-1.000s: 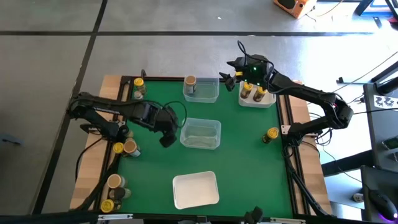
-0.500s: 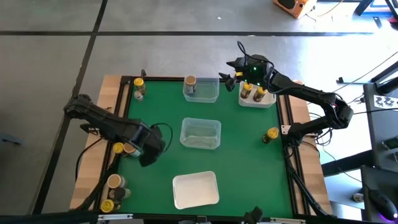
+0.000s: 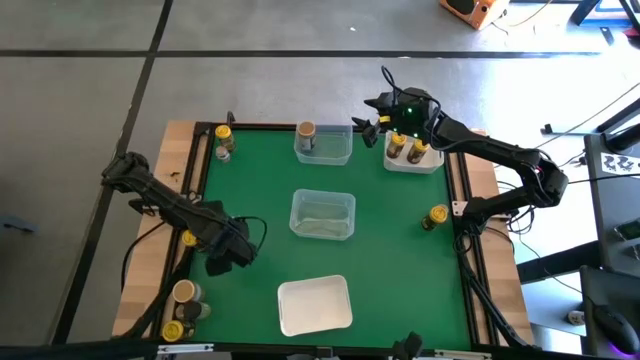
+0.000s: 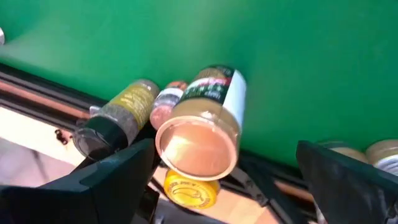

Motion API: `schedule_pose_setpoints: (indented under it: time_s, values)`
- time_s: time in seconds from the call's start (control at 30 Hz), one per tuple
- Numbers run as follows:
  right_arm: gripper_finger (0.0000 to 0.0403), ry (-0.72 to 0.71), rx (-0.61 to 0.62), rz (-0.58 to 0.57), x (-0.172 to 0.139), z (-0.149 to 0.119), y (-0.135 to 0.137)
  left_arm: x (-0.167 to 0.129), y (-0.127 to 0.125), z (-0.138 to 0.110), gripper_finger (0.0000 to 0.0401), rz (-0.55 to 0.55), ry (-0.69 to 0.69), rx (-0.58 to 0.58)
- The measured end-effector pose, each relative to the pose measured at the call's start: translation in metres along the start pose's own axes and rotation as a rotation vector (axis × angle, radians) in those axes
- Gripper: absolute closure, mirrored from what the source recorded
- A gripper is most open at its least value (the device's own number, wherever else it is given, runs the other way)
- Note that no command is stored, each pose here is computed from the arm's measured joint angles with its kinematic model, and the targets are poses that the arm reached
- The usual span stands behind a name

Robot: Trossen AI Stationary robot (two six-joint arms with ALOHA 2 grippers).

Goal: Sort spices by type
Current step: Put the brown seasoning bottle into the top transparent bin

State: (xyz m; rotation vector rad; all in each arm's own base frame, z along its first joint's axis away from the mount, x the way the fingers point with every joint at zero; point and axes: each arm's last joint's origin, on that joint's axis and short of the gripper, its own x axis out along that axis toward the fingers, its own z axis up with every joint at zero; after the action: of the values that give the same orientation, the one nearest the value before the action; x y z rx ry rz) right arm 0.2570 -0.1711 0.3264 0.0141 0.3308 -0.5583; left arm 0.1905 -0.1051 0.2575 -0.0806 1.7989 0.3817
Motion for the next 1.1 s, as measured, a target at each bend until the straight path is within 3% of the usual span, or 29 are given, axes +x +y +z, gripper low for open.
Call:
schedule_pose_setpoints:
  time_s: [0.53, 0.8, 1.1]
  values:
    - [0.0084, -0.003, -0.003, 0.000, 0.000, 0.000, 0.000, 0.042, 0.005, -0.006, 0.0013, 0.106, 0.107, 0.082]
    - [0.0084, -0.004, -0.003, 0.000, 0.000, 0.000, 0.000, 0.063, 0.003, -0.003, 0.0013, 0.062, 0.102, 0.042]
    - [0.0084, -0.005, -0.003, 0.000, 0.000, 0.000, 0.000, 0.066, -0.002, 0.001, 0.0091, 0.000, 0.073, -0.005]
